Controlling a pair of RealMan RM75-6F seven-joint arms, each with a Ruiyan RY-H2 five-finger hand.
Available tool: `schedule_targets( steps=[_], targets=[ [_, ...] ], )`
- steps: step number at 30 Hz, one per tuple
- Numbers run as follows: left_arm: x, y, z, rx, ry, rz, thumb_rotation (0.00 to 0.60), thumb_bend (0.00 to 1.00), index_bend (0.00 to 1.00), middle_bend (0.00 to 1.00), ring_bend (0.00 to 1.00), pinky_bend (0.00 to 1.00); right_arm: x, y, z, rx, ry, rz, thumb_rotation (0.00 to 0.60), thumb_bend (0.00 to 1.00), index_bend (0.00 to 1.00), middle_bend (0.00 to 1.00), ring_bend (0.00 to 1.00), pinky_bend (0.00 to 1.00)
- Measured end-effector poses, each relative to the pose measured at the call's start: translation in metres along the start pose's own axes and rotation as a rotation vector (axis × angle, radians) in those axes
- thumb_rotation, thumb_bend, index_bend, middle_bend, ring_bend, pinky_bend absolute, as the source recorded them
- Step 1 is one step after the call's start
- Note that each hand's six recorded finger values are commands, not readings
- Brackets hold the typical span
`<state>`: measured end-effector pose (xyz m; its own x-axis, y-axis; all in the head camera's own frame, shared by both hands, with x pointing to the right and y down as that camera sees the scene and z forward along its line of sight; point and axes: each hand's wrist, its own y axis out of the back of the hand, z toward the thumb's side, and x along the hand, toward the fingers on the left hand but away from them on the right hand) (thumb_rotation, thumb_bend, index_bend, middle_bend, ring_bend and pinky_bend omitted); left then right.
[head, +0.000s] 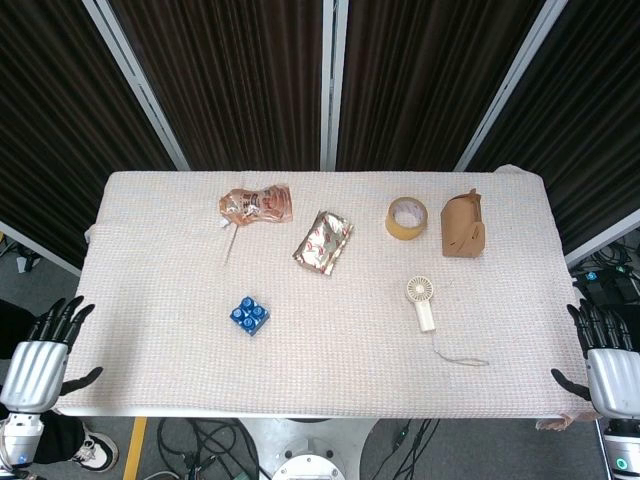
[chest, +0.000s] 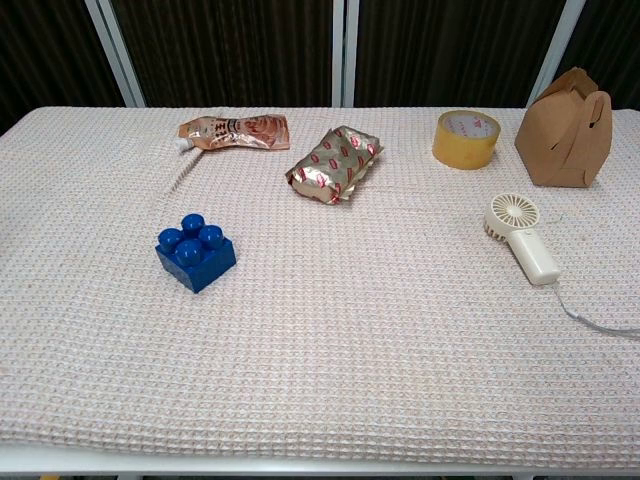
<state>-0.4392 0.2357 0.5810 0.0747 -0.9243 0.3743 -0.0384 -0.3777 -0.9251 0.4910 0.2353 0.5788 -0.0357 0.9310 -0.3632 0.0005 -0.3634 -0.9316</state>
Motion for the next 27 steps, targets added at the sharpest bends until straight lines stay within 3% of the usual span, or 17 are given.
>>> schedule_targets(
  steps=[10,16,18,23,25,27],
  targets=[
    [0.002,0.001,0.005,-0.001,-0.019,0.004,0.600,0.00,0.11,0.04,0.00,0.17,0.002,-0.001,0.005,0.001,0.016,0.002,0.600,0.03,0.00,0.00,0.00,0.00],
    [0.004,0.001,0.010,-0.005,-0.032,0.003,0.600,0.00,0.11,0.04,0.00,0.17,0.002,0.000,0.015,-0.012,0.048,-0.004,0.600,0.13,0.00,0.00,0.00,0.00],
    [0.004,0.000,0.010,-0.007,-0.031,-0.002,0.600,0.00,0.11,0.04,0.00,0.17,0.002,0.001,0.017,-0.017,0.053,-0.004,0.600,0.25,0.00,0.00,0.00,0.00],
    [0.009,0.004,0.011,-0.002,-0.040,0.002,0.600,0.00,0.11,0.04,0.00,0.17,0.003,0.001,0.024,-0.033,0.073,-0.002,0.600,0.85,0.00,0.00,0.00,0.00],
    [0.009,0.003,0.010,-0.002,-0.039,-0.003,0.600,0.00,0.11,0.04,0.00,0.17,0.003,-0.002,0.027,-0.047,0.078,0.000,0.600,0.98,0.00,0.00,0.00,0.00],
    [0.008,0.000,0.009,-0.009,-0.038,-0.011,0.600,0.00,0.11,0.04,0.00,0.17,0.003,-0.004,0.030,-0.058,0.086,0.006,0.600,1.00,0.00,0.01,0.00,0.02]
  ],
)
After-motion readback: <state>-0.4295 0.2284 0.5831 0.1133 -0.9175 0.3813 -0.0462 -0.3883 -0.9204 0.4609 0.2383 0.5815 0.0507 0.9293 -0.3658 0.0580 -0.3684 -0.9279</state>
